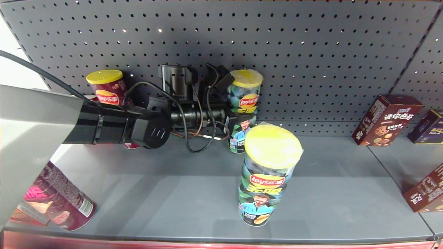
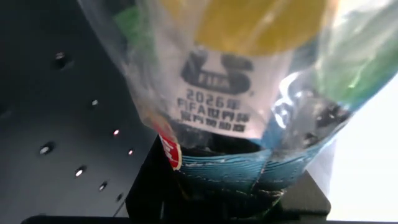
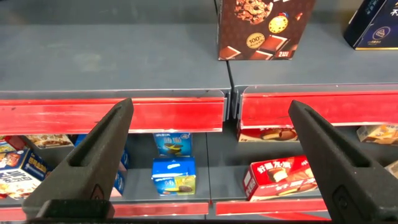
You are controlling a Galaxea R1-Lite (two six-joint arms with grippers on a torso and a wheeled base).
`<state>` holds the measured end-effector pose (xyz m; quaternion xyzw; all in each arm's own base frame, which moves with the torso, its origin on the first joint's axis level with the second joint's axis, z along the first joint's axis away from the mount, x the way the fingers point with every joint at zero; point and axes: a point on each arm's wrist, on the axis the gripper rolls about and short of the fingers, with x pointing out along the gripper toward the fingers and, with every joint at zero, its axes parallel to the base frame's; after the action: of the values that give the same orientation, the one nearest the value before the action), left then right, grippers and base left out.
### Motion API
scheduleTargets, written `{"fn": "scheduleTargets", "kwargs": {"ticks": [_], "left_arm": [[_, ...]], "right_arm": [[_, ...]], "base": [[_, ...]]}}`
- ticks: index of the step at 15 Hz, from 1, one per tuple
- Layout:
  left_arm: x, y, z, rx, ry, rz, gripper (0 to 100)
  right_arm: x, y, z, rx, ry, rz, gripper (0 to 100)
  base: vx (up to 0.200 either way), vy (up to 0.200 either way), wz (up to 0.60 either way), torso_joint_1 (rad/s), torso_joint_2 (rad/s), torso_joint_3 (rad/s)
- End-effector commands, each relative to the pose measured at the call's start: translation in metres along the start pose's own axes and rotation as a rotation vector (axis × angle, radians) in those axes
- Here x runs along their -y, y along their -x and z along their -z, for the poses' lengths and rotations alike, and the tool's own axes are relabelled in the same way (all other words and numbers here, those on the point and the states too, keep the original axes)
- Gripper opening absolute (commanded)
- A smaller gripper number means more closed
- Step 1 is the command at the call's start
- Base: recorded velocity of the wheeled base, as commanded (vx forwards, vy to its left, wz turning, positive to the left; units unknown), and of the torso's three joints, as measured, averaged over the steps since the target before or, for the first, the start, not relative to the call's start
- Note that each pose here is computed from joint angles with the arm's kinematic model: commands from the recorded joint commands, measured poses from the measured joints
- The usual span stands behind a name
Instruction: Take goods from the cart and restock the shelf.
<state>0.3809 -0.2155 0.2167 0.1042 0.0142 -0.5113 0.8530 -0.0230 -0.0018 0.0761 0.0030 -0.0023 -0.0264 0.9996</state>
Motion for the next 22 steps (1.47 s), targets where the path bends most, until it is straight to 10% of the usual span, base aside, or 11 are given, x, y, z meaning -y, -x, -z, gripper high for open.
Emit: {"fn": "scheduleTargets", "kwargs": {"ticks": [1,7,8,22], "left_arm": [[0.001,-0.002,0.001,0.002,-0.002,0.004,0],[0.003,-0.004,0.006,0.011,-0.01,-0.002,0],[0.004,-0.004,0.007,0.011,-0.009,0.0,100],[0.034,0.06,0.017,0.023,-0.017,-0.038,100]], "right_arm": [[0.0,0.0,0.0,0.0,0.0,-0.001,100],[0.0,0.0,0.0,0.0,0.0,-0.001,100],[0.0,0.0,0.0,0.0,0.0,-0.001,100],[0.0,0.0,0.0,-0.001,0.0,-0.001,100]], "base": [[0.0,0.0,0.0,0.0,0.0,0.0],[0.0,0.0,0.0,0.0,0.0,0.0],[0.0,0.0,0.0,0.0,0.0,0.0],[0.0,0.0,0.0,0.0,0.0,0.0]]}}
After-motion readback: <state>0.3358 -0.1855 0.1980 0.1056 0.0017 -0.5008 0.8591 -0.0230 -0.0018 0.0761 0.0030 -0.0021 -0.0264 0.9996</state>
